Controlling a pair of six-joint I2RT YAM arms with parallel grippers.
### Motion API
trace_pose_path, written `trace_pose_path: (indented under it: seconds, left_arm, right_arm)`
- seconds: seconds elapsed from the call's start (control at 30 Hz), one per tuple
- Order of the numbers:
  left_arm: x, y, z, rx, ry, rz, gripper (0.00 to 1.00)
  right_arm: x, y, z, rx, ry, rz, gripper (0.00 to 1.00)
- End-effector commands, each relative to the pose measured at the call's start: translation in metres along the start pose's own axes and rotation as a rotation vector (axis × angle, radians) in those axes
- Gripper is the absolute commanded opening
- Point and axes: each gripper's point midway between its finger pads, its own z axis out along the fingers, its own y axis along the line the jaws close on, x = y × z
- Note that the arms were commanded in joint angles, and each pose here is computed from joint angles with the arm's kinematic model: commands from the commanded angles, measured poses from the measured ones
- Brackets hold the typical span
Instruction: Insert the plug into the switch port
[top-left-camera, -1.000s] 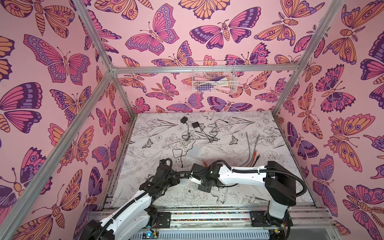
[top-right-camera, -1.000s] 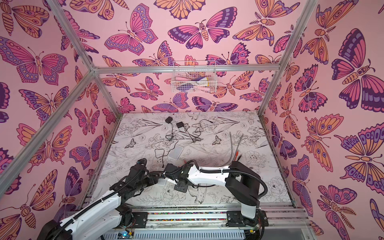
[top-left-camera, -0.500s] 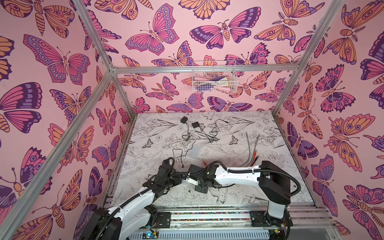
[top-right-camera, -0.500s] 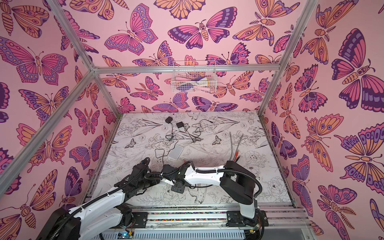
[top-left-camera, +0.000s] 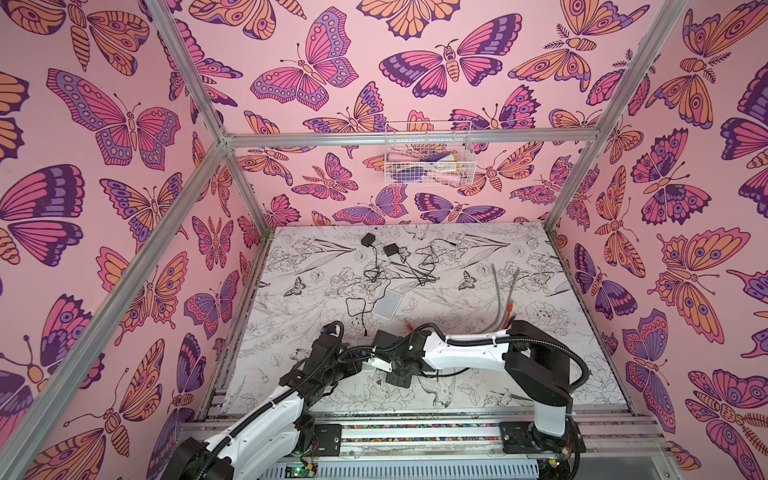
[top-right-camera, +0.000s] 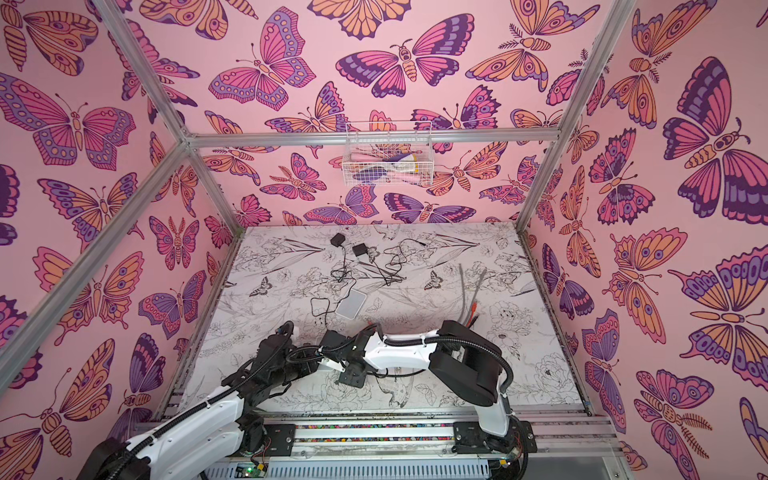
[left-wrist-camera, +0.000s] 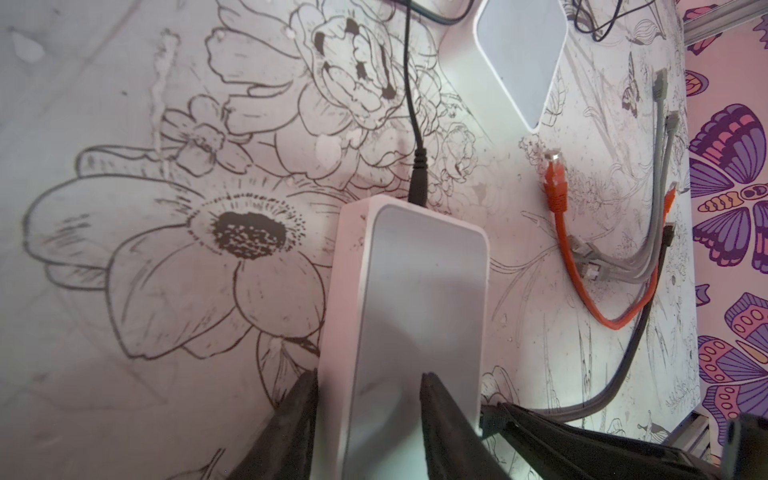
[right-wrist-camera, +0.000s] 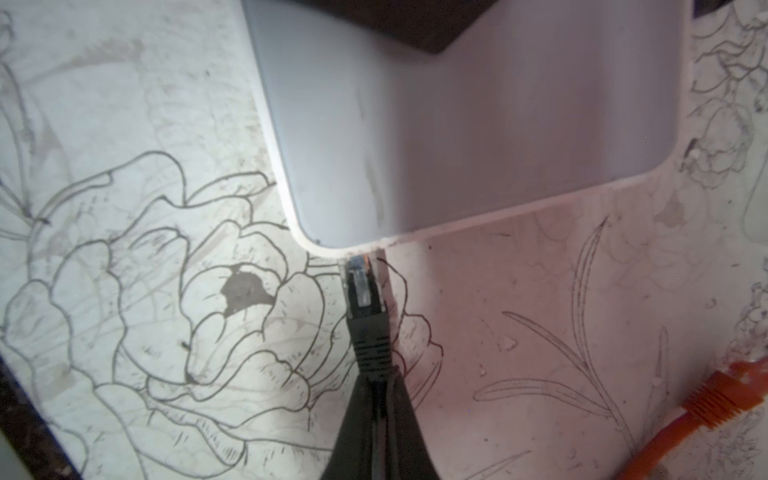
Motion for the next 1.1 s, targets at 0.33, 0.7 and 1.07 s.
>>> trace_pose_path:
  seconds: [0.33, 0.7, 1.07]
  left_arm:
    - [0.017, 0.015, 0.004, -0.027, 0.048, -0.011, 0.42]
    - [0.018, 0.016, 0.004, -0.025, 0.045, -0.011, 0.42]
    - [0.022, 0.016, 0.005, -0.015, 0.062, -0.009, 0.42]
  right_arm:
    - [-0.021, -0.005, -0.013, 0.033, -0.073, -0.012, 0.00]
    - [-0.022, -0.007, -0.023, 0.040, -0.114, -0.002, 0.00]
    - [-0.021, -0.003, -0.015, 0.027, -0.118, 0.003, 0.00]
